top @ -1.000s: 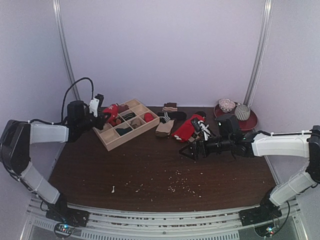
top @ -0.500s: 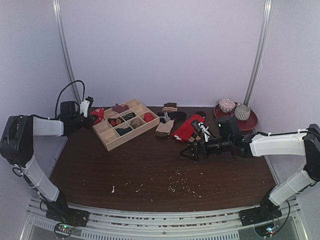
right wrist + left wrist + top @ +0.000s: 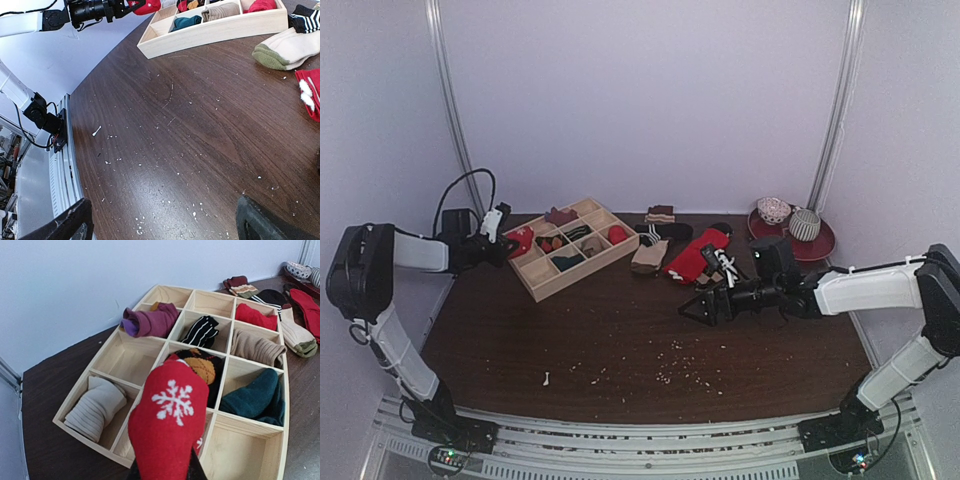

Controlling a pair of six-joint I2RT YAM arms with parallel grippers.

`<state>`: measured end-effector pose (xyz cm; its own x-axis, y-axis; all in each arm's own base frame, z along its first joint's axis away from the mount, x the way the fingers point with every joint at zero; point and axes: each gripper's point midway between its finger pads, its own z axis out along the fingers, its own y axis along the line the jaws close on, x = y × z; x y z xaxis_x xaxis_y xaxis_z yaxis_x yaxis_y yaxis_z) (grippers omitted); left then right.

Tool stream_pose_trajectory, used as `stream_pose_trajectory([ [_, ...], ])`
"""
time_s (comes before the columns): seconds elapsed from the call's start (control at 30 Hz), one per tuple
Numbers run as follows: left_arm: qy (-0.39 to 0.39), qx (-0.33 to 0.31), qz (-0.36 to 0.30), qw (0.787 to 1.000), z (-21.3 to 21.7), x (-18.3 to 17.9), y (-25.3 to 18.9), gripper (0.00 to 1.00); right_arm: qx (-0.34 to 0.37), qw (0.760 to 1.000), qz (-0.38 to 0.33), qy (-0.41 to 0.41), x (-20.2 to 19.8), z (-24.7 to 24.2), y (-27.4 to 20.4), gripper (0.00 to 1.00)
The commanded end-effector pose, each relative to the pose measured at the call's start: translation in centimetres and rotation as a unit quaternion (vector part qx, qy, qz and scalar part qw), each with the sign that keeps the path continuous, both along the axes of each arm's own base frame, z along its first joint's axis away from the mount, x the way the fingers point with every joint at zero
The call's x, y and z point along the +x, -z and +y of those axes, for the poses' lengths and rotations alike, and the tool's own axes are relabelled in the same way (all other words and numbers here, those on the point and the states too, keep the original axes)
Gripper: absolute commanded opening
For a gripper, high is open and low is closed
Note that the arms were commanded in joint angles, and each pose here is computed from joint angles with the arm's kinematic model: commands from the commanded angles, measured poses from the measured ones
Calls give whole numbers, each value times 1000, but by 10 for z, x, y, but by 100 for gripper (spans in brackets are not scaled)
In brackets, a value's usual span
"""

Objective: Roll the socks
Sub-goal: Move the storage box to the center of the board.

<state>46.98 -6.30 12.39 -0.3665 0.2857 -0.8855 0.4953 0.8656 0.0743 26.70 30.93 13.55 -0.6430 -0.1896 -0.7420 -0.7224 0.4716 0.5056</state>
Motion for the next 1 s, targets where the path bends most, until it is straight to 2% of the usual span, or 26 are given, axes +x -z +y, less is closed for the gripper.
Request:
stream_pose_trajectory([
  [0.0, 40, -18, -80, 996, -11, 2, -47, 0, 15, 1000, 4, 6, 9, 4, -1, 100],
  [0.1, 54, -21, -89, 994, -22, -8, -56, 0, -3, 1000, -12, 23, 19, 2, -6, 100],
  [0.3, 64, -5, -63, 996, -29, -7, -40, 0, -115, 990, -68, 34, 41, -13, -14, 100],
  [0.4, 54, -16, -59, 997, -31, -10, -42, 0, -101, 990, -91, 37, 46, -10, -28, 100],
  [0.47, 41, -31, -83, 995, -34, -16, -59, 0, -75, 991, -102, 37, 50, -3, -38, 100],
  [0.6, 10, -33, -88, 996, -40, -27, -82, 0, -82, 992, -90, 30, 64, 9, -37, 99],
  [0.67, 5, -12, -60, 998, -48, -28, -74, 0, -86, 992, -86, 23, 71, 16, -40, 95],
  [0.8, -38, 41, 41, 998, -54, -20, -30, 0, -69, 995, -68, 12, 75, 29, -45, 73],
  [0.87, -61, 41, 89, 993, -56, -26, -8, 0, -61, 996, -60, 9, 73, 32, -47, 66],
  [0.97, -90, 19, 126, 988, -58, -45, 6, 0, -60, 997, -50, 1, 67, 32, -46, 58],
])
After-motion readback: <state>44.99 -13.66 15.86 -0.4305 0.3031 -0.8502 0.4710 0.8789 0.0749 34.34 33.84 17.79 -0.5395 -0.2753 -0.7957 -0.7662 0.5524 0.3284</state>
